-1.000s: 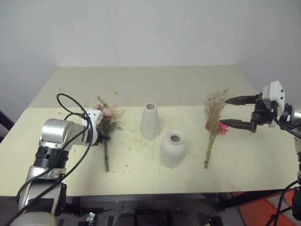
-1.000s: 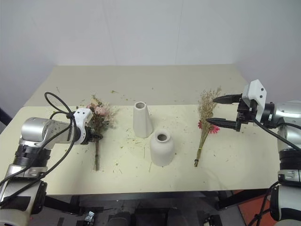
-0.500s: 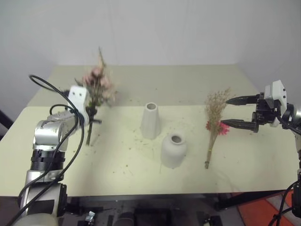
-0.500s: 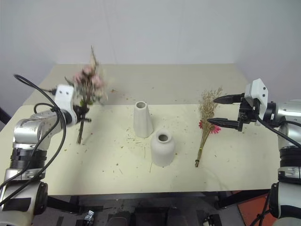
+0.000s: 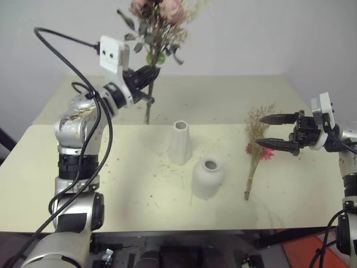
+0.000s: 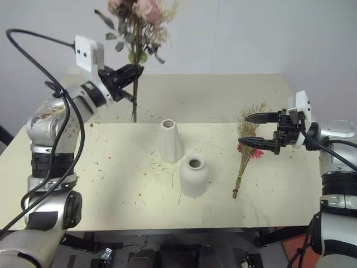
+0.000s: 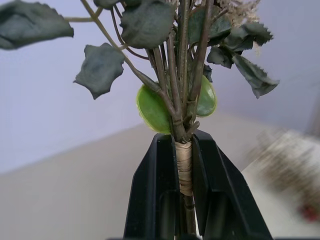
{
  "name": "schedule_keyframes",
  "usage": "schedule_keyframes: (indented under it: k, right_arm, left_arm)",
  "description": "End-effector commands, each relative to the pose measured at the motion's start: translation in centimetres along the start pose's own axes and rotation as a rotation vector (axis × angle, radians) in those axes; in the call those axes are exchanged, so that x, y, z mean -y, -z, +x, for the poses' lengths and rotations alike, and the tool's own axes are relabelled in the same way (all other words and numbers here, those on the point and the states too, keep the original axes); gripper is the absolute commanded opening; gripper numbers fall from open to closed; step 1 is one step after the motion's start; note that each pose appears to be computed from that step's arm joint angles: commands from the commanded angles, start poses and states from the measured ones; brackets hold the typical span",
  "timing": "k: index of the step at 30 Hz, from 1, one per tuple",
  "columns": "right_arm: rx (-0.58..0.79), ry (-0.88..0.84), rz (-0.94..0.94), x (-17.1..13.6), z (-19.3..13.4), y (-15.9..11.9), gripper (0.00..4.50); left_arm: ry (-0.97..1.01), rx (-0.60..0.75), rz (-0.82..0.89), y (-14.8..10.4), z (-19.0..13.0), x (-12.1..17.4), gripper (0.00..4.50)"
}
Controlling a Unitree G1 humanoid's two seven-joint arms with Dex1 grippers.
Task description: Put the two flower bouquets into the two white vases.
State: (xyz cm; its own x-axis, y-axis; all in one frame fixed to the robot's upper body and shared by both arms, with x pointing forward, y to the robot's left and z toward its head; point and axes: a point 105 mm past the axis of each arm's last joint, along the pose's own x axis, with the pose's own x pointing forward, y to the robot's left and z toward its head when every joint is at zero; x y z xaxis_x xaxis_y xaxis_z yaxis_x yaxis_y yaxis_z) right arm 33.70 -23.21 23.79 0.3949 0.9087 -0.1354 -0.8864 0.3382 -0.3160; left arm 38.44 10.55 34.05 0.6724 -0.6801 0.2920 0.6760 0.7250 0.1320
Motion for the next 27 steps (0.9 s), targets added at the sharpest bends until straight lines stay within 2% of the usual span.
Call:
schedule_keyframes:
  k: [1,10,27]
  right_arm:
    - [0.033,-0.01,-0.05,0.0,-0.1,-1.5,4.43]
    - [0.038,0.002,-0.053,-0.4,0.0,-1.7,4.43]
    - [0.044,0.031,-0.06,-0.7,-0.1,-2.1,4.43]
  left_arm:
    - [0.104,0.074,-0.007,-1.8,1.0,1.8,0.11]
    - [0.198,0.108,-0.058,-0.3,2.2,4.0,0.11]
    - [0.185,0.051,-0.107,3.7,2.3,4.1,0.11]
